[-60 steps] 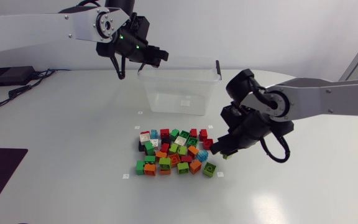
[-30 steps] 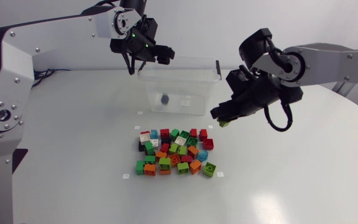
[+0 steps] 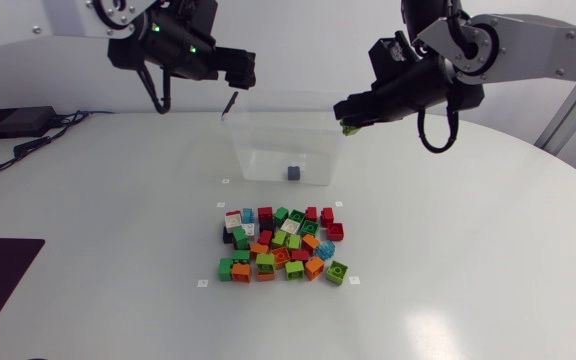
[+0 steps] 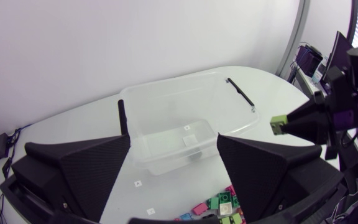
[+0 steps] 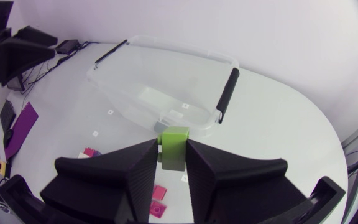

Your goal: Place the duplo bricks in the container

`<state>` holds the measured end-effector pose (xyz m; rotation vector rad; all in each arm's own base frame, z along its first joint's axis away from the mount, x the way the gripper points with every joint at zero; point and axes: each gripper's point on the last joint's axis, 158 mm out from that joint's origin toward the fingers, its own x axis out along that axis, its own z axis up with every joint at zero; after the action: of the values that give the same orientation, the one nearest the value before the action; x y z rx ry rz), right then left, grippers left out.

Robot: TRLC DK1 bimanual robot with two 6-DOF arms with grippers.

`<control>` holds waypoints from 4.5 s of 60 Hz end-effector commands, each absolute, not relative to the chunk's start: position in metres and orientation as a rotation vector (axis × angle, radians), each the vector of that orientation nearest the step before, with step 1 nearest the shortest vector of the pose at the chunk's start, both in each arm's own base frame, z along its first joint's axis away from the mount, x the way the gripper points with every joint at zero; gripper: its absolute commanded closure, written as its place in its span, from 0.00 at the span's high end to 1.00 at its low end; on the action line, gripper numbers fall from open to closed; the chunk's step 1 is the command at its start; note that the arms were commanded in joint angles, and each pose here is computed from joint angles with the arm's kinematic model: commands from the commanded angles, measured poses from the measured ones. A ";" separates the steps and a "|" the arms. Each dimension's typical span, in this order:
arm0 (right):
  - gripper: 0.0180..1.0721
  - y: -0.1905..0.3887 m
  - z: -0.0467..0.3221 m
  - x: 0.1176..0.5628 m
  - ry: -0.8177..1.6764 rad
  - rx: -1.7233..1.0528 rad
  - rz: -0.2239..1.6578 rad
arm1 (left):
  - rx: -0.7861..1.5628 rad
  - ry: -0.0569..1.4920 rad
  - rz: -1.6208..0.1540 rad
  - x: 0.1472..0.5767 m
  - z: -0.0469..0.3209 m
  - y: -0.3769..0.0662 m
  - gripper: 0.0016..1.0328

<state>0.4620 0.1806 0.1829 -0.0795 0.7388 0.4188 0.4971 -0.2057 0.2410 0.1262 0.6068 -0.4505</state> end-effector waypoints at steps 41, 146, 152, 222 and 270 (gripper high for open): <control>0.36 0.211 0.173 0.546 0.644 -0.091 0.366 | 0.338 0.674 -0.551 0.385 0.168 -0.181 0.96; 0.91 0.154 0.123 0.315 0.731 -0.256 0.589 | 0.607 0.914 -1.023 0.353 -0.004 -0.214 0.36; 0.91 0.159 0.122 0.311 0.733 -0.260 0.604 | 0.599 0.917 -1.034 0.350 -0.003 -0.215 0.20; 0.84 0.180 -0.026 0.368 1.300 -0.210 0.254 | 0.361 0.521 -0.827 0.379 0.198 -0.211 0.20; 0.34 0.168 -0.013 0.374 1.224 -0.203 0.211 | 0.104 0.459 -0.473 0.524 0.205 -0.210 0.20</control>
<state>0.3731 0.1772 -0.0273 -0.2121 1.2613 0.2216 0.5095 -0.2025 0.2057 0.1412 0.4621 -0.4835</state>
